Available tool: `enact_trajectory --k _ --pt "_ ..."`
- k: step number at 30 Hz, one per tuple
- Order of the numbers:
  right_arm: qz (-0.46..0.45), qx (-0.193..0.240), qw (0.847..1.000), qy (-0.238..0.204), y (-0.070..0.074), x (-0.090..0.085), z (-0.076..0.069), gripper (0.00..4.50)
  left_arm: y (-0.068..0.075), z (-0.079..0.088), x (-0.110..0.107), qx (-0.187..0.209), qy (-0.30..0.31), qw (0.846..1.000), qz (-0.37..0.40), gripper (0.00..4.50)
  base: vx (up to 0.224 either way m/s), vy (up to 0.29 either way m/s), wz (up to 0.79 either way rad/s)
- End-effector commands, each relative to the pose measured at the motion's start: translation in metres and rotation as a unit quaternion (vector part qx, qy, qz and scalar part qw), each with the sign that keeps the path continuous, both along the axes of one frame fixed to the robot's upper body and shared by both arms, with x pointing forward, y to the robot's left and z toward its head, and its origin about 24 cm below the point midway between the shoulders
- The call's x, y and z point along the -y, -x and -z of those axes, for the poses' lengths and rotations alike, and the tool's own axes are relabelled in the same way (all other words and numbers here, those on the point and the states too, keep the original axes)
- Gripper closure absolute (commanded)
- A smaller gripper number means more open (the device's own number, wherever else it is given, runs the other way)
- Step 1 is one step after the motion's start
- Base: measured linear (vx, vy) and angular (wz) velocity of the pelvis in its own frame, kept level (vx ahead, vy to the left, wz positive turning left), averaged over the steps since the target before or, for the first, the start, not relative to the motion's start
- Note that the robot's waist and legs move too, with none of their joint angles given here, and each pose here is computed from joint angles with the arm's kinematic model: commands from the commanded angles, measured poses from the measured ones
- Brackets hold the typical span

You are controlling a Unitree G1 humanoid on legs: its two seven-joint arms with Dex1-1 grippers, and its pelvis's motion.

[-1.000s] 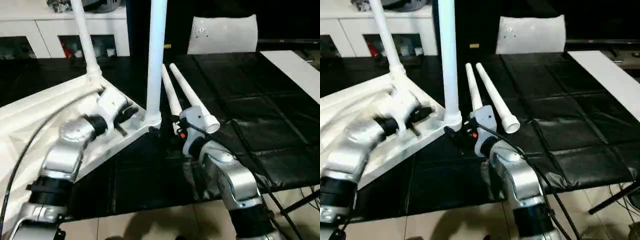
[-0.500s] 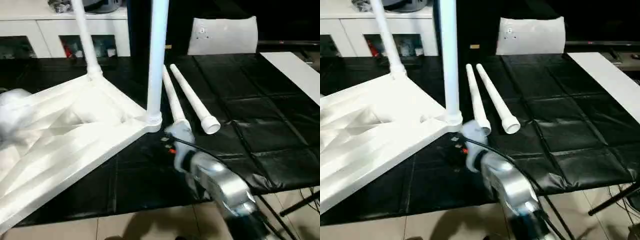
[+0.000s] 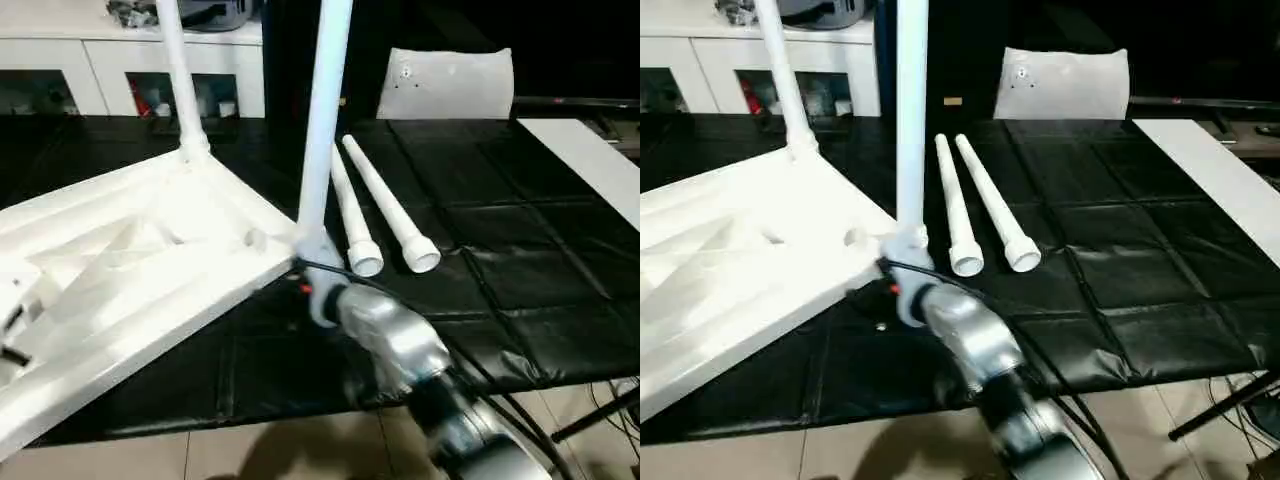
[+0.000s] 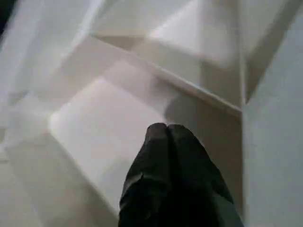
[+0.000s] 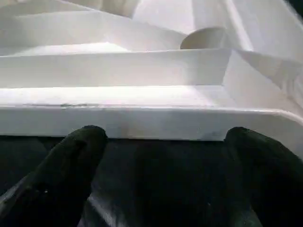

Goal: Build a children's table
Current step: Rotate table base

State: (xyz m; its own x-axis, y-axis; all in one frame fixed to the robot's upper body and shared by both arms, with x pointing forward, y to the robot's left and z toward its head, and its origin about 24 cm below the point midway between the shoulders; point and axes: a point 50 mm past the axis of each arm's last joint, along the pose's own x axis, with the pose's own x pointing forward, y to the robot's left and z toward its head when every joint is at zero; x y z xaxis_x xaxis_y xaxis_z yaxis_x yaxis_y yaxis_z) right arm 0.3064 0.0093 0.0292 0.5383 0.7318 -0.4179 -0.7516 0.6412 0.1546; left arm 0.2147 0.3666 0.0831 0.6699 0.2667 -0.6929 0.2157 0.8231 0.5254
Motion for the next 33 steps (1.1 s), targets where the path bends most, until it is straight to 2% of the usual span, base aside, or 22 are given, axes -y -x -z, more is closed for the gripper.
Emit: enact_trajectory --k 1,3,4,6,9,11,13,14,16,20,21,23,24,28,30,31,32,33 --pt "0.002 0.004 1.0 0.002 -0.004 -0.005 -0.002 0.0 0.003 0.005 0.011 -0.024 0.043 0.999 0.022 4.41 0.0 0.0 0.0" --pt "-0.001 0.001 1.0 0.004 -0.005 -0.008 -0.001 0.0 0.004 0.003 0.02 -0.035 0.072 0.996 0.047 4.41 0.0 0.0 0.0" --pt "0.003 -0.003 1.0 -0.001 -0.007 -0.011 -0.002 0.0 0.006 0.003 0.035 -0.057 0.113 0.988 0.088 4.41 0.0 0.0 0.0" --pt "0.001 -0.007 1.0 -0.008 -0.007 -0.015 -0.002 0.0 0.01 0.003 0.048 -0.079 0.155 0.977 0.123 4.41 0.0 0.0 0.0" --pt "0.002 -0.001 1.0 -0.001 -0.008 -0.016 -0.002 0.0 0.013 0.002 0.063 -0.098 0.199 0.962 0.159 4.41 0.0 0.0 0.0" --pt "0.004 -0.003 1.0 -0.009 -0.009 -0.018 -0.003 0.0 0.018 0.003 0.076 -0.12 0.229 0.946 0.193 4.41 0.0 0.0 0.0" --pt "-0.007 0.002 1.0 -0.013 -0.009 -0.021 -0.004 0.0 0.019 0.001 0.088 -0.126 0.253 0.934 0.219 4.41 0.0 0.0 0.0" --pt "-0.007 0.003 1.0 -0.012 -0.009 -0.021 -0.004 0.0 0.018 0.001 0.091 -0.118 0.258 0.934 0.219 4.41 0.0 0.0 0.0" --pt "-0.002 0.004 1.0 -0.017 -0.011 -0.023 -0.006 0.0 0.002 -0.002 0.099 -0.073 0.261 0.938 0.217 4.41 0.0 0.0 0.0" --pt "-0.001 0.017 1.0 -0.016 -0.013 -0.025 -0.009 0.0 -0.02 -0.006 0.102 -0.019 0.219 0.951 0.219 4.41 0.0 0.0 0.0" --pt "0.007 0.034 0.999 -0.008 -0.016 -0.023 -0.012 0.0 -0.037 -0.007 0.102 0.016 0.175 0.958 0.226 4.41 0.0 0.0 0.0" --pt "0.013 0.04 0.999 -0.009 -0.018 -0.022 -0.013 0.0 -0.044 -0.008 0.103 0.029 0.166 0.959 0.228 4.41 0.0 0.0 0.0" --pt "0.027 0.048 0.998 -0.01 -0.021 -0.019 -0.015 0.0 -0.053 -0.01 0.104 0.048 0.159 0.96 0.223 4.41 0.0 0.0 0.0" --pt "0.036 0.054 0.998 -0.01 -0.023 -0.016 -0.017 0.0 -0.058 -0.011 0.104 0.061 0.154 0.961 0.22 4.41 0.0 0.0 0.0" --pt "0.077 0.079 0.994 -0.027 -0.033 -0.002 -0.027 0.0 -0.078 -0.009 0.109 0.114 0.162 0.959 0.202 4.41 0.0 0.0 0.0" --pt "0.117 0.121 0.985 -0.049 -0.042 0.018 -0.043 0.0 -0.09 -0.004 0.118 0.138 0.164 0.954 0.211 4.41 0.0 0.0 0.0" --pt "0.119 0.123 0.984 -0.049 -0.042 0.019 -0.044 0.0 -0.091 -0.004 0.118 0.139 0.164 0.953 0.212 4.41 0.0 0.0 0.0" --pt "0.127 0.139 0.981 -0.052 -0.044 0.027 -0.049 0.0 -0.094 -0.005 0.12 0.156 0.167 0.951 0.208 4.41 0.0 0.0 0.0"
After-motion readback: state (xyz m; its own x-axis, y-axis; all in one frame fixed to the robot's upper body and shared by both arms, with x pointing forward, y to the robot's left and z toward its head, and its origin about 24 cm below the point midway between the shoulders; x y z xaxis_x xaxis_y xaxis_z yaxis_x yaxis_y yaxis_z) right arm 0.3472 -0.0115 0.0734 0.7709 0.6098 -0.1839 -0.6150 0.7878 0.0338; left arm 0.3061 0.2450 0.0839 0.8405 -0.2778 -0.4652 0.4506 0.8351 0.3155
